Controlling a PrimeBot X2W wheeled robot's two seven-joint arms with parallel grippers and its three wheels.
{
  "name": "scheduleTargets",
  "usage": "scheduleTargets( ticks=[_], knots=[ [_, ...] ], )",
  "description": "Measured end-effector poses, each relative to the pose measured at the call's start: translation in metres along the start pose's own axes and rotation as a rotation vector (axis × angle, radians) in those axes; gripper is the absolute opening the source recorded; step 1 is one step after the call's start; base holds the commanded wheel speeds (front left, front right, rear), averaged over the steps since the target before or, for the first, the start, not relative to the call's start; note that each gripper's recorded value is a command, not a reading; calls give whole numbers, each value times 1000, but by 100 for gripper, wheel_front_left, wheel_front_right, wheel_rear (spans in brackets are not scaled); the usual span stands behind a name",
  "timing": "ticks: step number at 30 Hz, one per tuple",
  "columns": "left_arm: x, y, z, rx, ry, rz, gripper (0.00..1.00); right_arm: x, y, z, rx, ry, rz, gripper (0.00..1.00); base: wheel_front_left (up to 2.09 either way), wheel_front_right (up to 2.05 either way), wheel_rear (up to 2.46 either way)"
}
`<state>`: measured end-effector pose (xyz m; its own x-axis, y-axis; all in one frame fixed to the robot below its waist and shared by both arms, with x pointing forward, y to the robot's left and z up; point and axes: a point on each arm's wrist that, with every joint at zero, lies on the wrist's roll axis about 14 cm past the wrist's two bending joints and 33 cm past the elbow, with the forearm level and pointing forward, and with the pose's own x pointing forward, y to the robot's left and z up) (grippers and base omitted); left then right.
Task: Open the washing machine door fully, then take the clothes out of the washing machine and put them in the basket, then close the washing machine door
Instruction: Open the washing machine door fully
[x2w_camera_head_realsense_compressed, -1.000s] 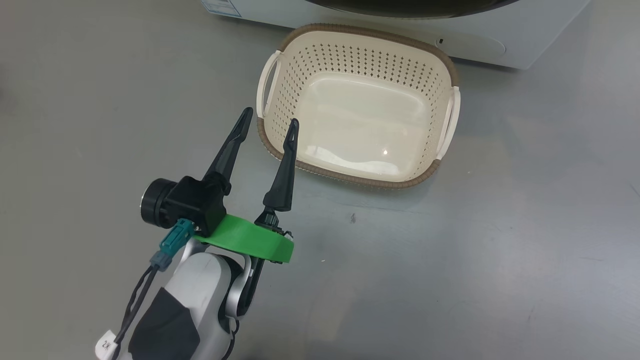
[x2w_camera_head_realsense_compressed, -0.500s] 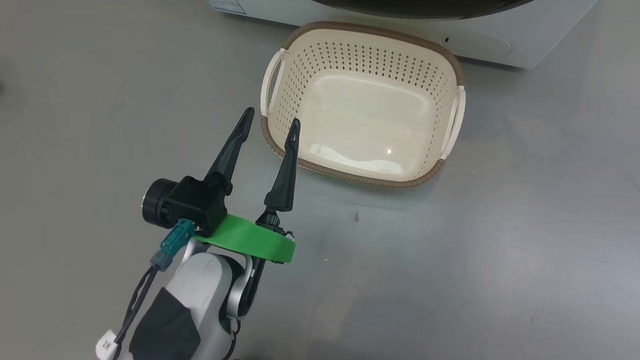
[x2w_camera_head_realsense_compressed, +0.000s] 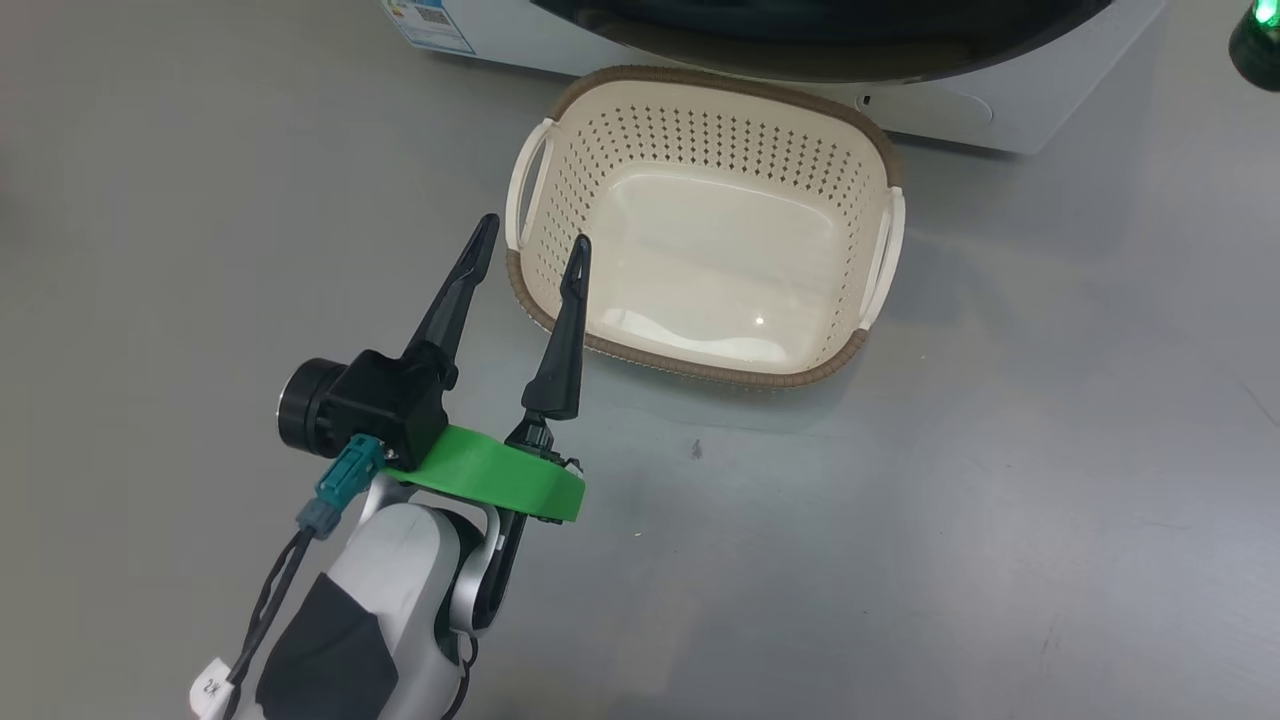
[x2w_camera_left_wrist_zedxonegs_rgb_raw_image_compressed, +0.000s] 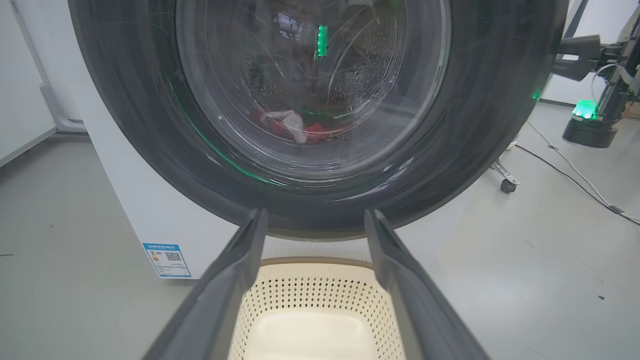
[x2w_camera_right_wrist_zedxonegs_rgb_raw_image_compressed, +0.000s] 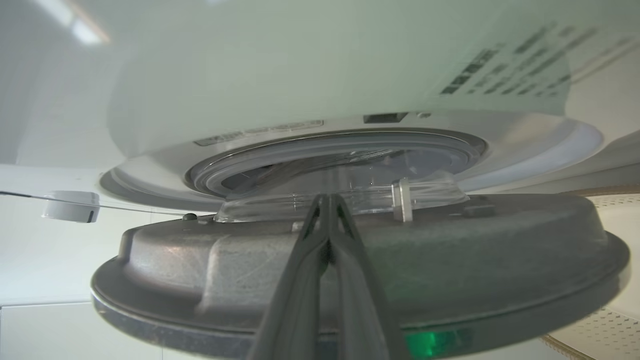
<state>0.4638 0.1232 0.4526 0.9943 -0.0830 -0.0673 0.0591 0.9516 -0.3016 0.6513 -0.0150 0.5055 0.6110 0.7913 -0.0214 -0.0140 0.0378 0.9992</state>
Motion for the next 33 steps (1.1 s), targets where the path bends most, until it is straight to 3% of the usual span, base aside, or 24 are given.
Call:
scheduleTargets(
  ticks=[33],
  knots=[
    [-29,-9,19,9,-32,1,100,-43,-4,-101,74,199,-33,0,0,0,0]
  ],
)
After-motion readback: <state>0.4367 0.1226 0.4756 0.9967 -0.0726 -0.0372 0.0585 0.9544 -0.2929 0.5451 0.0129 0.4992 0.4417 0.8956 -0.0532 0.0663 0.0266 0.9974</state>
